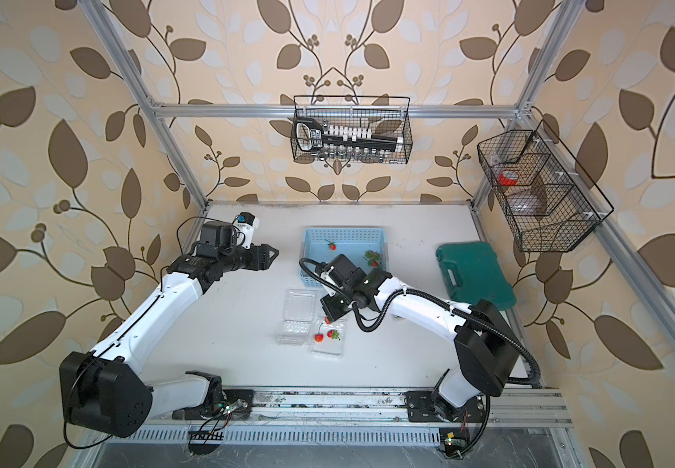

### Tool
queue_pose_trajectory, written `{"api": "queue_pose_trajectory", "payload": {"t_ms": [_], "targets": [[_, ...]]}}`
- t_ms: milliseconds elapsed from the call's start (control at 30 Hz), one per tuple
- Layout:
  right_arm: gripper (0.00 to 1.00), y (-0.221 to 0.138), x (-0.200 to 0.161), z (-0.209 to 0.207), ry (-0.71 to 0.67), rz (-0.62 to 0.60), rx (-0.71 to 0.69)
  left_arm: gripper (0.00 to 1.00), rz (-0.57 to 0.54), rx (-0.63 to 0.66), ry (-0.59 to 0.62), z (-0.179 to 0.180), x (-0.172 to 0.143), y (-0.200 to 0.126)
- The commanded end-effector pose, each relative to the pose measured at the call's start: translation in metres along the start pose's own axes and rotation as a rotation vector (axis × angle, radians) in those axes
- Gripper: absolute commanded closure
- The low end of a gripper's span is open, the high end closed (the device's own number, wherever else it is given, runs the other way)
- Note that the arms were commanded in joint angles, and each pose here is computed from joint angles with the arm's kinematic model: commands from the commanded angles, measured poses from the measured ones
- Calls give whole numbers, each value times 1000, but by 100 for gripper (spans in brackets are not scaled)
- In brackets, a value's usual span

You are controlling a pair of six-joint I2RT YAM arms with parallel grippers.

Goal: Pack strawberries into containers
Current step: Place the strawberry in the packing box.

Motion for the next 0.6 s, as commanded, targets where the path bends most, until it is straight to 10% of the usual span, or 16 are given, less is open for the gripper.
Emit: {"api": "queue_pose_trajectory", "payload": {"t_ms": [0, 300, 567], "targets": [[98, 10, -9, 5, 17, 20, -6, 28, -13, -17, 13, -4, 3, -3], [62, 33, -21, 12, -24, 113, -26, 28, -13, -12, 15, -3, 2, -4], [56, 6, 17, 0, -29, 13, -93, 28, -17, -10, 18, -3, 3, -5]]}}
Point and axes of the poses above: each gripper's point midway between its finger pads, its own y axis out along the fingers, its own z axis along the line the jaws close on, x = y × z, the point moved 2 cm from there along -y, back along the fingers, and after that the axes turned 12 degrees about -y, right-handed, at the moved point
